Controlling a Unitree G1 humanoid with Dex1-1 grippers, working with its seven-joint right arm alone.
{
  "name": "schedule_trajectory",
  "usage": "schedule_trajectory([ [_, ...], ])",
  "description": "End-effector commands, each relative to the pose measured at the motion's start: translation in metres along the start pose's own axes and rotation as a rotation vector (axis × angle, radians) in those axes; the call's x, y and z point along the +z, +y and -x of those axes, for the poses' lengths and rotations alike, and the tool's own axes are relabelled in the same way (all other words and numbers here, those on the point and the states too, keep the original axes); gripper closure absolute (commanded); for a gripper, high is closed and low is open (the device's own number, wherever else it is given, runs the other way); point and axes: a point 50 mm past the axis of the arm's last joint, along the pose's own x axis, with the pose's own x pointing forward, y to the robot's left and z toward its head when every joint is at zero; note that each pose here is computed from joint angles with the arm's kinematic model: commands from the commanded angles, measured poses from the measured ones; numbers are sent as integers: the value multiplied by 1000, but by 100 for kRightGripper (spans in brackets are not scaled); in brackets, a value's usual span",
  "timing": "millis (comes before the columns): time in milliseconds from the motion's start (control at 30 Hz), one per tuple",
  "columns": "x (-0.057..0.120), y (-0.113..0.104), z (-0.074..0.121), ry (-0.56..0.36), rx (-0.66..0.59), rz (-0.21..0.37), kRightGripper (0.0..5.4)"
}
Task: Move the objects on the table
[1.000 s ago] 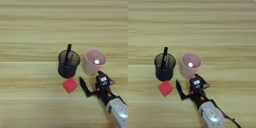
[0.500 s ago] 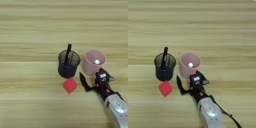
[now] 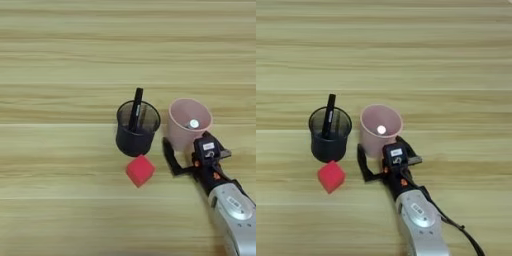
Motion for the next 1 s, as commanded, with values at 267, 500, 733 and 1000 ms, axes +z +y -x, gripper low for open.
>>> schedule_trajectory([
  [267,-18,5,1,103,25,3,5],
  [500,-15,6,-2,96,35,5,5],
  [733,-13,6,-6,86,35,4,5],
  [1000,-11,5,-9,81,31,0,5],
])
